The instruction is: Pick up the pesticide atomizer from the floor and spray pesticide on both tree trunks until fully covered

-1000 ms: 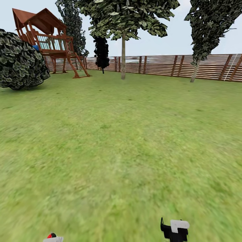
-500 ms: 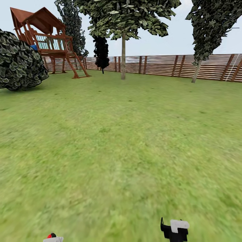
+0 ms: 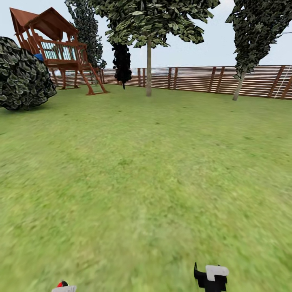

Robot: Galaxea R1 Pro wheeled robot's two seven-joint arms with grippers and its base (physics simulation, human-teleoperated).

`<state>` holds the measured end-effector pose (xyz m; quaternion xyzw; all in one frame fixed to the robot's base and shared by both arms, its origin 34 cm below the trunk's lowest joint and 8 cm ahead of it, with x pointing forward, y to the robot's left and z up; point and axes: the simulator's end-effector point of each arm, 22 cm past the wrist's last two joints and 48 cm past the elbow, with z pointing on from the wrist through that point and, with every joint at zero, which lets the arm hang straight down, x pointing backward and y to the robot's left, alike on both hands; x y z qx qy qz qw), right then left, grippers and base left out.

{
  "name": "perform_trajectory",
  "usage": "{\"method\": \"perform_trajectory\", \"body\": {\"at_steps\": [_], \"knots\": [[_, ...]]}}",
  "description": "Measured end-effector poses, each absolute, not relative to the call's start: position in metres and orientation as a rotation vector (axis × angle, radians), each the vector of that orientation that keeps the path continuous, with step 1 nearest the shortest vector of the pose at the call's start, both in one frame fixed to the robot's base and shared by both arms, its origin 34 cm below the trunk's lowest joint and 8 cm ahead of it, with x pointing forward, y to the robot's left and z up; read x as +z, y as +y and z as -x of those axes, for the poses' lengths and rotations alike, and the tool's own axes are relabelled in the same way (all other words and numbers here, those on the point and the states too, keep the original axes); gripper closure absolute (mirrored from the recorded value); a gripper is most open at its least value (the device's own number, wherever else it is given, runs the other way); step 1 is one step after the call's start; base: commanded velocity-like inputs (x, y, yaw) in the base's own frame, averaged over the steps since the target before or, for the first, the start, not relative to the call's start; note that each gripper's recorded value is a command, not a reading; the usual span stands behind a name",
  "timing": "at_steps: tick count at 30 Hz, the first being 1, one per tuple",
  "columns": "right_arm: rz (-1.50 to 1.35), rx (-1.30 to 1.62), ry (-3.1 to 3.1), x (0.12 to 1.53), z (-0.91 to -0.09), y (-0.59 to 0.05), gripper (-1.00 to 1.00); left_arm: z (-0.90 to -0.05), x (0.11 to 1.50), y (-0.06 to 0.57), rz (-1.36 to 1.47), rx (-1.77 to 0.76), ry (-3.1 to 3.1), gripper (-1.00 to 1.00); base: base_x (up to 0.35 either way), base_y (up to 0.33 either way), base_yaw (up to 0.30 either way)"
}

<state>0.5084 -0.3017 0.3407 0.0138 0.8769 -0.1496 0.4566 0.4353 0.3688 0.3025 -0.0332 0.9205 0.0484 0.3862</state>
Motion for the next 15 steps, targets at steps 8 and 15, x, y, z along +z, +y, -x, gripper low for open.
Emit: {"method": "perform_trajectory", "body": {"at_steps": [8,15], "knots": [[-0.034,-0.369,2.162,0.3407,-0.5084,-0.3017,-1.0,-0.4356,0.3027,0.3687,0.085,0.123,2.343,1.0,0.338,0.0,0.0],[-0.03,-0.371,2.161,0.3409,-0.5085,-0.3042,-1.0,-0.4357,0.3028,0.3691,0.086,0.124,2.343,1.0,0.338,0.0,0.0]]}}
